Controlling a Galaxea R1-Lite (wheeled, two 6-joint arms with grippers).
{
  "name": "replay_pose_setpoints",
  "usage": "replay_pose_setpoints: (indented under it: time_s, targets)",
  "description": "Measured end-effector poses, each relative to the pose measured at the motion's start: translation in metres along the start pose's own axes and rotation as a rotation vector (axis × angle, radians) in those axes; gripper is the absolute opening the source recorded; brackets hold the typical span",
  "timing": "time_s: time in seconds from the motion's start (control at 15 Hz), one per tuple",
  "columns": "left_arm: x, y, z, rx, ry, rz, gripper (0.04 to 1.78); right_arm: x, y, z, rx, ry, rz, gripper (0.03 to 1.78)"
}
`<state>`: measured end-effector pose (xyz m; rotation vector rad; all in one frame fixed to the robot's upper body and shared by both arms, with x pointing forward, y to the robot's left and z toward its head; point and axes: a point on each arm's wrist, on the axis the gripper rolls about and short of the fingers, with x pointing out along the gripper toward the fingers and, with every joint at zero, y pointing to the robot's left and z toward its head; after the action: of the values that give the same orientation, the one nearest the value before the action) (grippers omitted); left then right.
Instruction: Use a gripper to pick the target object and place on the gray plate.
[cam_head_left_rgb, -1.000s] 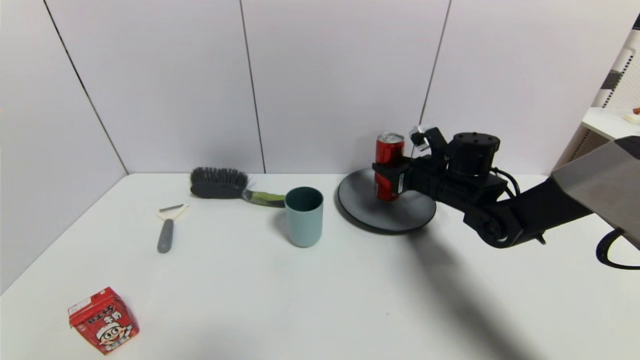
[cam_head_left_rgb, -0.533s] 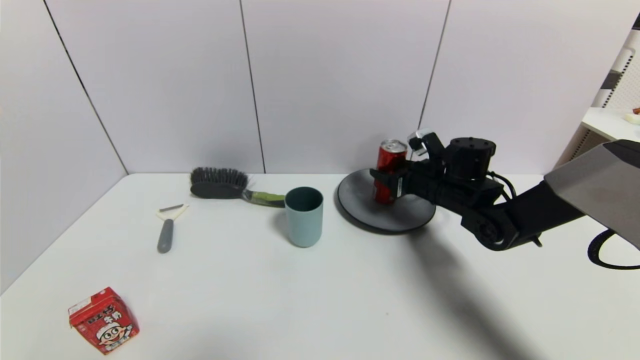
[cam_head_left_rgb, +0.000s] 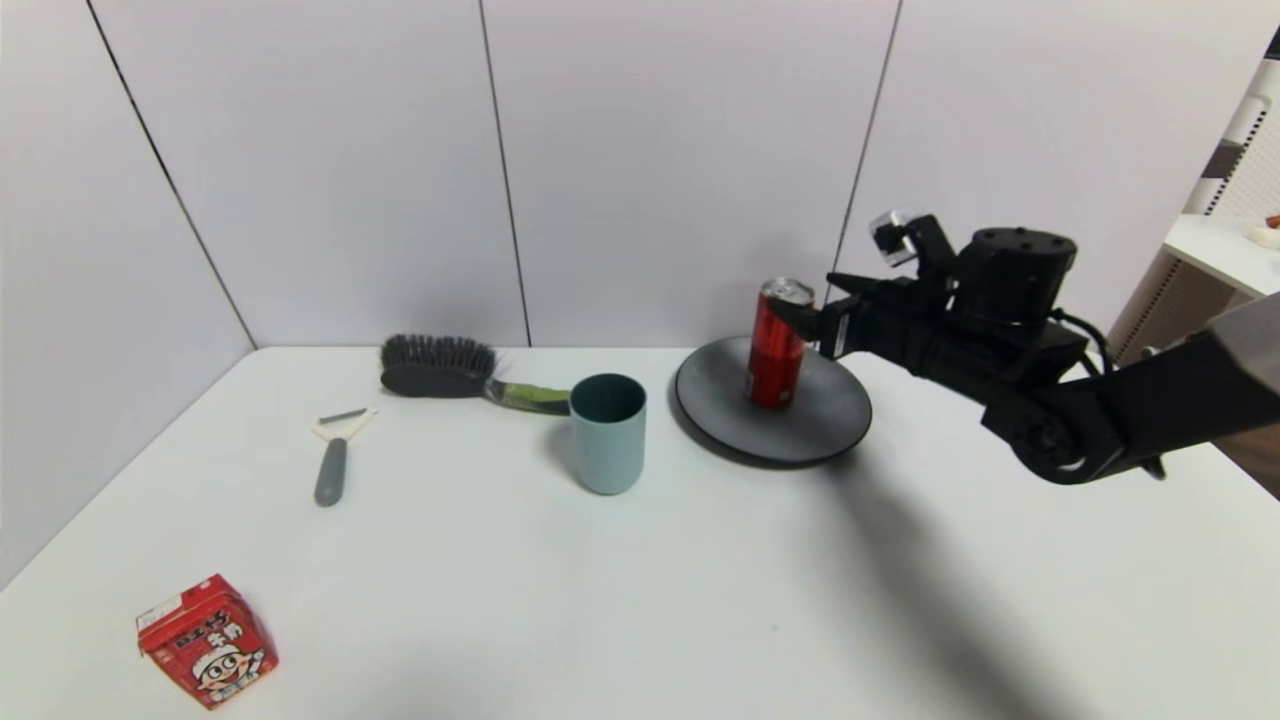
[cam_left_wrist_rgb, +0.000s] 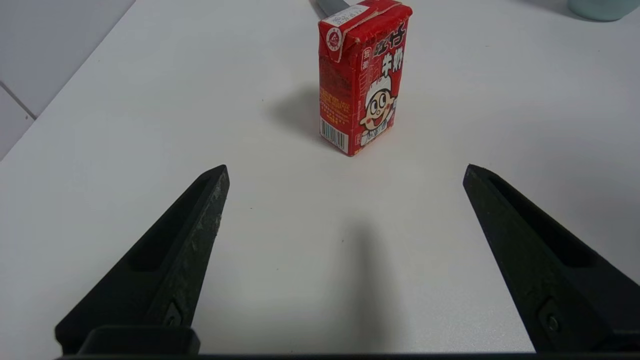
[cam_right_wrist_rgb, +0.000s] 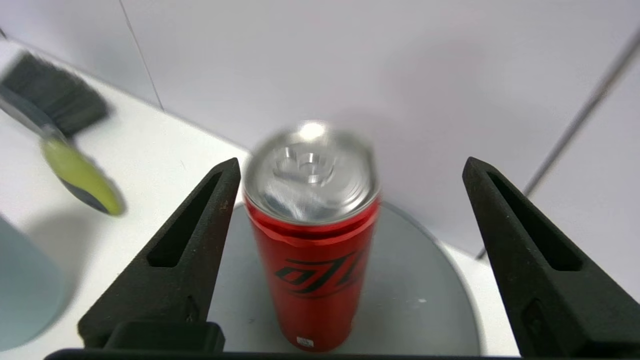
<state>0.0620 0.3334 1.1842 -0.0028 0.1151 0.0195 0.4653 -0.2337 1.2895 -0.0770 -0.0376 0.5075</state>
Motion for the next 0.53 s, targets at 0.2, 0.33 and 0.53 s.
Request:
replay_pose_setpoints:
  time_s: [0.2, 0.33, 0.53]
  targets:
    - [0.000, 0.000, 0.000, 0.000, 0.000, 0.000, 1.69, -0.059, 0.007, 0.048, -0.007, -0.053, -0.010, 1.60]
    - [0.000, 0.000, 0.000, 0.000, 0.000, 0.000, 1.69, -0.113, 0.019, 0.074, -0.010, -0.071, 0.008, 1.62]
    - [0.000, 0.000, 0.000, 0.000, 0.000, 0.000, 1.69, -0.201, 0.042, 0.087, -0.009, -0.062, 0.075, 1.65]
